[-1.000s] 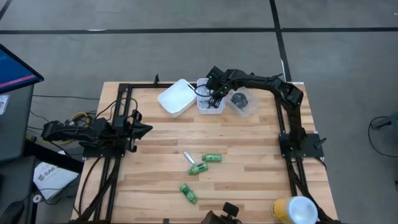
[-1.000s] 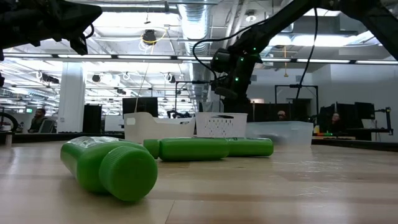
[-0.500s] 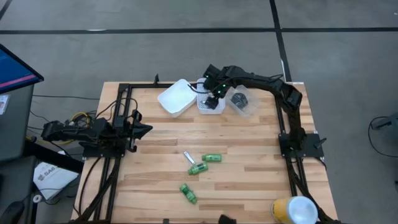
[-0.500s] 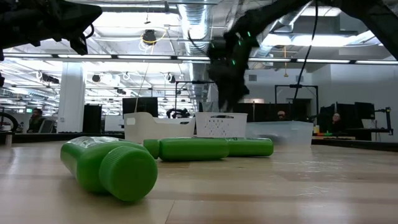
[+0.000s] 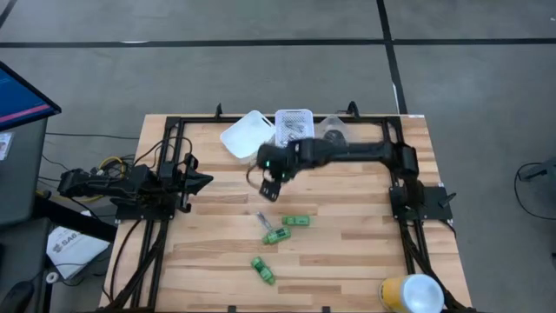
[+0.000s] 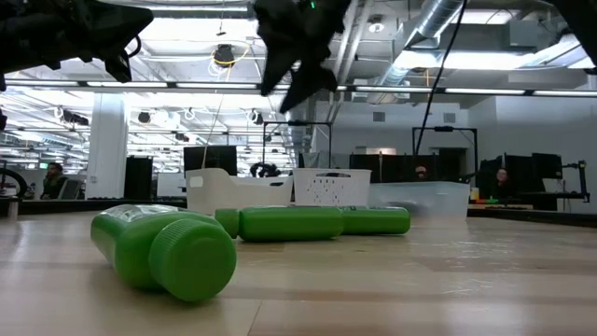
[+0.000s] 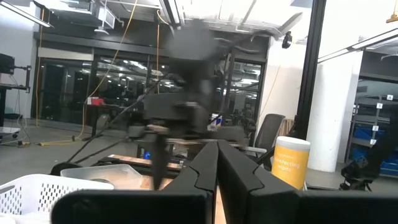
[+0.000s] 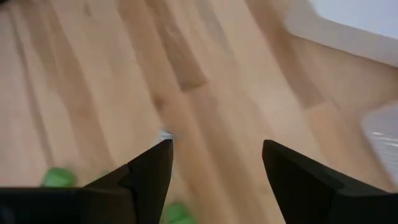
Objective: Pick & Place Travel size toiletries
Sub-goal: Put the silver nail cutter into the right white bin
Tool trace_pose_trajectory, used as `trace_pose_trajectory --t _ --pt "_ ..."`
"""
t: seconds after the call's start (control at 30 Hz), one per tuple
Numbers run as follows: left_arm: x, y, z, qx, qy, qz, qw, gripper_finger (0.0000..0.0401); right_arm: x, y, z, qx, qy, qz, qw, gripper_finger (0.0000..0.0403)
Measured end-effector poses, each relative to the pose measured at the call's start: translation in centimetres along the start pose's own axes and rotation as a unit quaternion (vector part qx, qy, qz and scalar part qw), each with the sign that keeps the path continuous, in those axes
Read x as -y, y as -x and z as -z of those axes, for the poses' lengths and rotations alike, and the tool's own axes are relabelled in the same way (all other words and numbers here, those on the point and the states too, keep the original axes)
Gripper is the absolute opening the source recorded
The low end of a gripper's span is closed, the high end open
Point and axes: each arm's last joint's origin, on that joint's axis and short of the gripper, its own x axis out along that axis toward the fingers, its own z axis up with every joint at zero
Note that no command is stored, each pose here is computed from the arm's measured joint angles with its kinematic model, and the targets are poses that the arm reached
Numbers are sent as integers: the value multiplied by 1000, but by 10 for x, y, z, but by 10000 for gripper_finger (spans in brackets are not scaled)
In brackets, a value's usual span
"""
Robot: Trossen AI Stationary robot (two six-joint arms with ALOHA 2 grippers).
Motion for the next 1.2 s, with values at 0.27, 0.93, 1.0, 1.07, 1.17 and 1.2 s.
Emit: trace_pose_trajectory --t 0.27,0.93,1.0,1.07,1.17,1.2 --pt "0 0 0 0 0 0 1000 2 -56 2 18 45 10 -5 999 241" --pt "0 0 0 -2 0 0 1000 2 -86 -105 60 -38 7 13 999 241" --pt "0 0 0 -2 0 0 1000 2 -84 -113 63 -54 7 10 998 241" --pt "0 0 0 -2 0 0 1000 2 -85 -117 65 -58 8 9 998 241" --pt "0 0 0 -2 0 0 1000 2 -85 -117 65 -58 9 9 998 241" --pt "0 0 0 -2 0 0 1000 2 -85 -117 65 -57 8 9 998 241"
